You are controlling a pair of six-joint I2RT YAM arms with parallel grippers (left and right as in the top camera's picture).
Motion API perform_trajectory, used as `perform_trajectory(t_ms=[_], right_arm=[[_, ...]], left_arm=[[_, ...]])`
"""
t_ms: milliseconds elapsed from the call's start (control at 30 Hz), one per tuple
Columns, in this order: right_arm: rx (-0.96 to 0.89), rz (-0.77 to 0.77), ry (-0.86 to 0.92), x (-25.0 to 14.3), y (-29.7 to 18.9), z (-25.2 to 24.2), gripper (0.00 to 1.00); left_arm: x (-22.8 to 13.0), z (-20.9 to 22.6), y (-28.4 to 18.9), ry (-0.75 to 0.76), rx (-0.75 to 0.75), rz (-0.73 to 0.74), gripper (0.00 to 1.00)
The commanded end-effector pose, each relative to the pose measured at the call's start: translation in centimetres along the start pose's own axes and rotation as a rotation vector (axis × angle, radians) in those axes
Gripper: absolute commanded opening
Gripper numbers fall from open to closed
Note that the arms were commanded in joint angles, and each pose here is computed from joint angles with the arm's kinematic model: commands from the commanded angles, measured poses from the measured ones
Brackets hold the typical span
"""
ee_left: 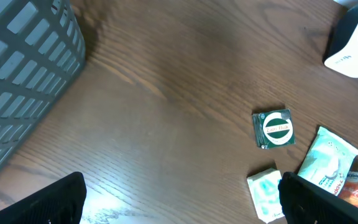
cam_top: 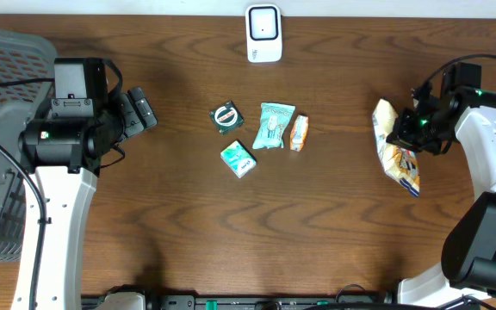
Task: Scan the item barcode
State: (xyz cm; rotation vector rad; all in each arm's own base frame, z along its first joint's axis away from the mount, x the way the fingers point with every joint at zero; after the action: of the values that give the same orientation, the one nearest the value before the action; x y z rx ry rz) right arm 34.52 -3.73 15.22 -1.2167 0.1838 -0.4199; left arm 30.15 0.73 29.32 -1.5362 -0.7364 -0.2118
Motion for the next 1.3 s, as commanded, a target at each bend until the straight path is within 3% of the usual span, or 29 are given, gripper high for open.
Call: perform_trajectory(t_ms=[0, 233, 567, 767, 967, 1200, 1267], right_arm=[[0.252, 0.018, -0.124, -0.5, -1.3, 3.5, 0.01], [0.804, 0.159, -0.198, -3.1, -3.7, 10.5, 0.01], [1.004, 0.377, -0.201, -8.3, -0.6, 13.6, 0.01], [0.906, 0.446, -0.063, -10.8, 4.5, 11.9, 0.01], [0.454, 0.216, -0.037, -8.3, 7.9, 7.3, 0.02], [0.253, 0.134, -0.139, -4.4, 3.0, 6.0, 0.39], [0.186, 0.143, -0.168, -4.2, 1.7, 5.9, 0.61]], left_arm=[[0.1, 0.3, 0.0, 0.003, 0.018, -0.007, 0.98], [0.1, 0.3, 0.0, 0.003, 0.018, -0.007, 0.98], [0.1, 0.3, 0.0, 0.002, 0.018, -0.007, 0.98], [0.1, 0.3, 0.0, 0.002, 0.018, -0.007, 0.98], [0.1, 0.3, 0.0, 0.002, 0.018, -0.007, 0.98], [0.1, 0.3, 0.0, 0.003, 0.018, -0.007, 0.98], [0.1, 0.3, 0.0, 0.002, 0.018, -0.007, 0.98]])
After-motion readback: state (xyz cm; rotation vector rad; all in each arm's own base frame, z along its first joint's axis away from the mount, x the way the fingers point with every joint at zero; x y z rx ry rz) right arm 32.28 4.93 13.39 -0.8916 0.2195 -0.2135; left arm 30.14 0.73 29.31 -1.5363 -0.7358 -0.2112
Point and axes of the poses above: each gripper's point midway between its finger pads, its own y axis out along the fingers, its own z axis along the line the jaws close on, x = y × z, the point moved 6 cm from there along -y, back along the fingers, and after that the axes turned 6 degrees about y, right-handed, at the moved point
